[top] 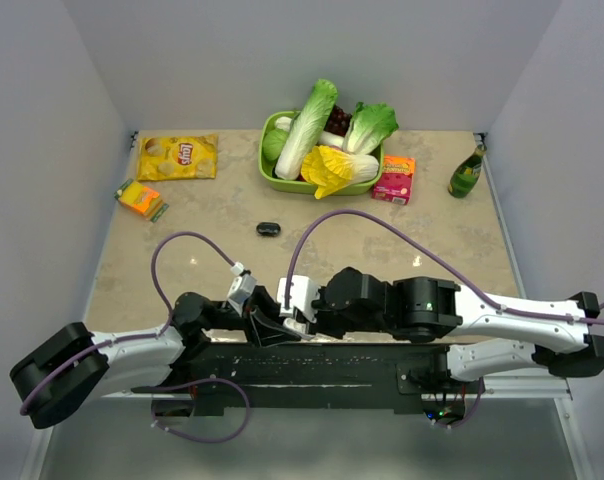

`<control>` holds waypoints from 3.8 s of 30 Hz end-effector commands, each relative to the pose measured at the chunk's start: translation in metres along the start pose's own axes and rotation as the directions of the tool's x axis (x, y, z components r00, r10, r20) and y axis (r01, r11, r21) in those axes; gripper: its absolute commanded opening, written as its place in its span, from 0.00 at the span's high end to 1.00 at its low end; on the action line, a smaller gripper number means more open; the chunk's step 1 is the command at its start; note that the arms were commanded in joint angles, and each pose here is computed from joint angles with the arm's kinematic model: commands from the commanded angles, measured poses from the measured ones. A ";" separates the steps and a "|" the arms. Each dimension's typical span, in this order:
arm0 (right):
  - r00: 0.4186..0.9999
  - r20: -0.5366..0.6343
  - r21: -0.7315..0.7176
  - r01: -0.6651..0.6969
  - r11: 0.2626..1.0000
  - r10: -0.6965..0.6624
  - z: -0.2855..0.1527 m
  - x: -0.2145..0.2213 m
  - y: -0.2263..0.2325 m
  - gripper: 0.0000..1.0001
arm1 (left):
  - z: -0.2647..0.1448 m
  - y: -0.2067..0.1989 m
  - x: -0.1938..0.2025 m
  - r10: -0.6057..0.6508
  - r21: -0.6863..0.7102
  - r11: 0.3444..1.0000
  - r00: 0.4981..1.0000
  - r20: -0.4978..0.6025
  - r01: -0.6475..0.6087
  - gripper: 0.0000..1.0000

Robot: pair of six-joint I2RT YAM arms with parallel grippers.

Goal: Insert the wireless bluetooth earbuds into the charging case
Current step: Place the earbud in the charging case.

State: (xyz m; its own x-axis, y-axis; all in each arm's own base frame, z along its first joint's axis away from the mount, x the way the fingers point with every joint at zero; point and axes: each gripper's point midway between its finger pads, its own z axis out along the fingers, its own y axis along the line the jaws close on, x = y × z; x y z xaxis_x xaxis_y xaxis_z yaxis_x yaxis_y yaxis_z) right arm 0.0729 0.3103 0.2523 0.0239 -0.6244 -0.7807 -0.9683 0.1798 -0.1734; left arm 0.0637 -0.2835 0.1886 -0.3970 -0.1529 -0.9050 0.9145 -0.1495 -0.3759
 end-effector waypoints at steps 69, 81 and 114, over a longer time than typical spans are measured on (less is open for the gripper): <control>0.985 0.088 0.112 0.137 0.984 -0.147 0.016 -0.010 0.010 1.00 | 0.006 -0.037 -0.029 0.029 0.180 0.983 0.997 0.076 -0.043 1.00; 0.984 0.081 0.115 0.151 0.982 -0.161 0.019 -0.007 0.013 1.00 | 0.006 -0.042 -0.033 0.032 0.196 0.979 0.996 0.083 -0.048 1.00; 0.982 0.088 0.083 0.159 0.984 -0.167 0.035 -0.005 0.031 1.00 | 0.005 -0.045 -0.036 0.048 0.201 0.977 0.994 0.097 -0.067 1.00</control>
State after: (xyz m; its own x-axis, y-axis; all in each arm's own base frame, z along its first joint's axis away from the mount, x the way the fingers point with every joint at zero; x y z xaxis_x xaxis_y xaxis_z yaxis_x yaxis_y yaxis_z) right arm 0.0582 0.3401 0.2251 0.2059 -0.6099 -0.7653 -0.9193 0.1474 -0.3648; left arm 0.0425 -0.2819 0.1809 -0.5372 -0.0440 -0.8423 0.8251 -0.2346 -0.5140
